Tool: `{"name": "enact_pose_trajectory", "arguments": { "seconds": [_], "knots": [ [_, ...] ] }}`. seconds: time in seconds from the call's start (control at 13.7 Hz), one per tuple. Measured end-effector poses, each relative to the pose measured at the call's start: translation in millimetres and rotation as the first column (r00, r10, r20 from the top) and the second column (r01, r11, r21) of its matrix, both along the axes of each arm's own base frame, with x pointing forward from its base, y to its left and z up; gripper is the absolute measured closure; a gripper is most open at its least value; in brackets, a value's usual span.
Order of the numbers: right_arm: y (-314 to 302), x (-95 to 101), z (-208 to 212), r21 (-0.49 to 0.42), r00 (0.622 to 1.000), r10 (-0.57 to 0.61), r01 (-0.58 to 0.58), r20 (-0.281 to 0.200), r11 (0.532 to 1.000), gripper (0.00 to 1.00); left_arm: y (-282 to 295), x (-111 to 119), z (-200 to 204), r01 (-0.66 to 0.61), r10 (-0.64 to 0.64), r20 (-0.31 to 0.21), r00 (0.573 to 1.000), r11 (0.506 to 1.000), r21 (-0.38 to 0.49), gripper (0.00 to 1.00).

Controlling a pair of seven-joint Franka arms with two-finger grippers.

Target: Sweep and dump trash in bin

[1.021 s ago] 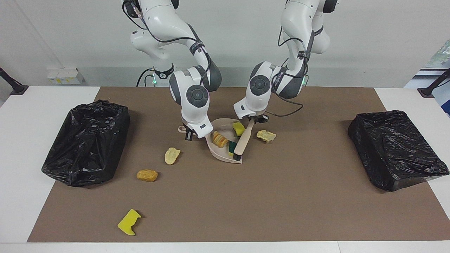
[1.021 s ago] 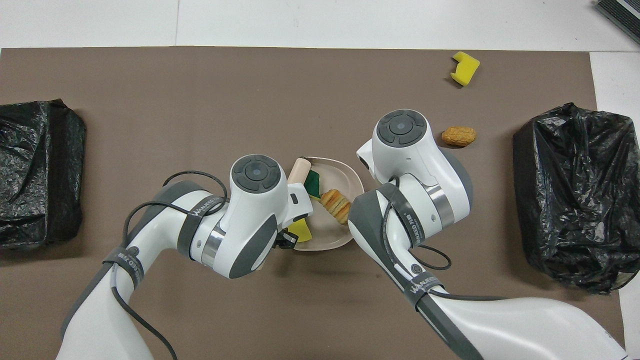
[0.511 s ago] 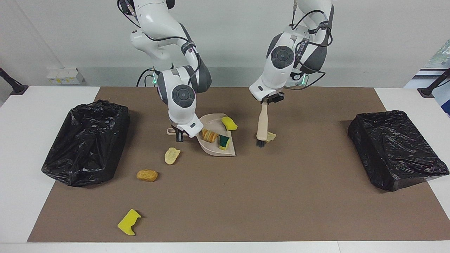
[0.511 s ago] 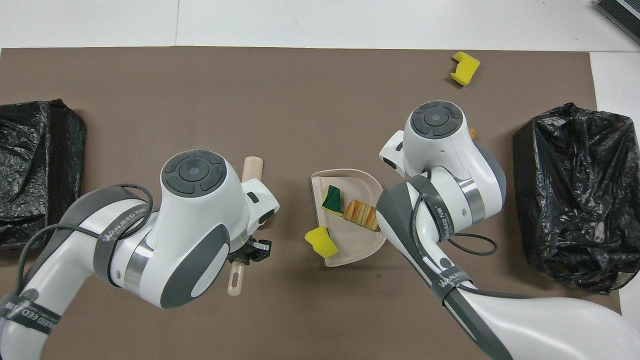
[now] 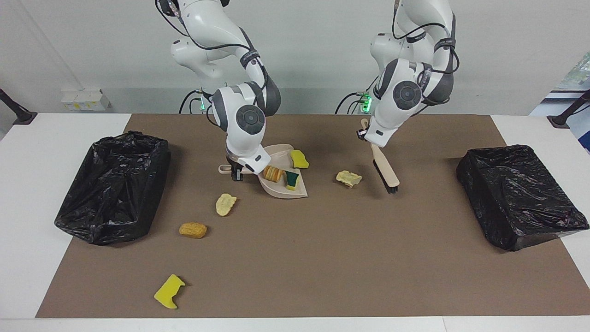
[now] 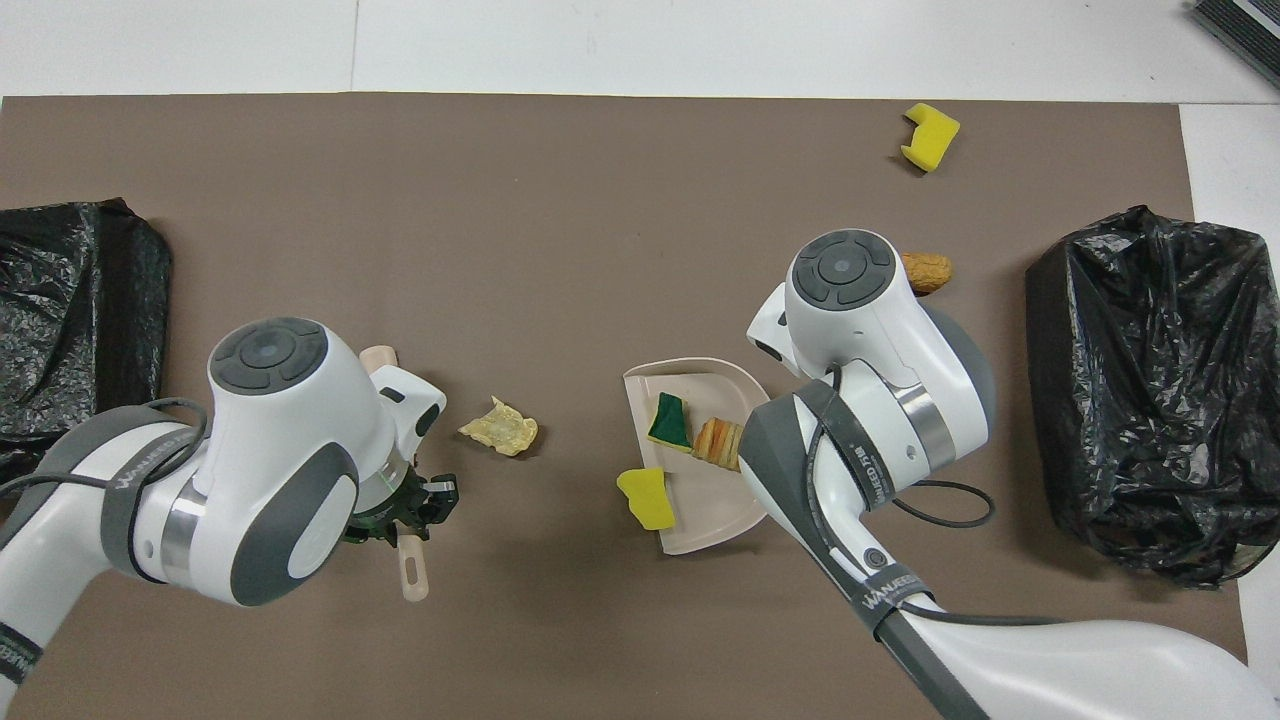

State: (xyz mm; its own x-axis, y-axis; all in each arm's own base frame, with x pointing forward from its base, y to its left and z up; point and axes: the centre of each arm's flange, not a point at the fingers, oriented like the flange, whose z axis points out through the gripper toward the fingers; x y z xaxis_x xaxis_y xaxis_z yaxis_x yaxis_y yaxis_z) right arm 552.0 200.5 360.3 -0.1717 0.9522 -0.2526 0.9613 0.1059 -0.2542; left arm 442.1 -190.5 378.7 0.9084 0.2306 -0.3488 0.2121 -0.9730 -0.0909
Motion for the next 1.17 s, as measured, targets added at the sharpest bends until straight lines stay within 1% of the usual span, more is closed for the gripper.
{"name": "enact_pose_trajectory", "arguments": {
  "seconds": [0.15,0.29,0.44,0.58,0.73,0.8,1.02,1.17],
  "knots": [
    [1,-2.9,-1,0.002,1.0,0.006,-0.006,0.004,1.0,0.67,-1,-5,-21,0.002,-0.002,0.032,0.999,1.0,-0.006,0.73],
    [4,-7.3,-3,-0.001,1.0,-0.001,0.001,0.005,1.0,0.67,-13,-15,-34,0.056,-0.056,0.032,0.998,0.998,-0.011,0.73],
    [5,-11.3,-4,-0.012,0.999,-0.036,0.036,0.013,0.999,0.67,-35,-26,-36,0.113,-0.112,0.027,0.993,0.993,-0.024,0.73],
    [6,-17.0,-5,-0.024,0.997,-0.073,0.073,0.02,0.997,0.67,-69,-43,-34,0.133,-0.132,0.013,0.991,0.988,-0.083,0.73],
    [5,-20.0,-6,-0.028,0.996,-0.084,0.085,0.02,0.996,0.67,-101,-63,-32,0.137,-0.14,-0.007,0.99,0.98,-0.143,0.73],
    [4,-20.9,-7,-0.03,0.996,-0.089,0.09,0.02,0.996,0.67,-117,-72,-30,0.128,-0.131,-0.005,0.991,0.976,-0.176,0.73],
    [2,-22.0,-9,-0.035,0.995,-0.102,0.102,0.018,0.994,0.67,-163,-90,-18,0.111,-0.098,0.061,0.993,0.959,-0.262,0.73],
    [0,-23.1,-11,-0.04,0.993,-0.114,0.114,0.017,0.993,0.67,-185,-97,-6,0.131,-0.107,0.096,0.99,0.945,-0.299,0.73]
  ]
}}
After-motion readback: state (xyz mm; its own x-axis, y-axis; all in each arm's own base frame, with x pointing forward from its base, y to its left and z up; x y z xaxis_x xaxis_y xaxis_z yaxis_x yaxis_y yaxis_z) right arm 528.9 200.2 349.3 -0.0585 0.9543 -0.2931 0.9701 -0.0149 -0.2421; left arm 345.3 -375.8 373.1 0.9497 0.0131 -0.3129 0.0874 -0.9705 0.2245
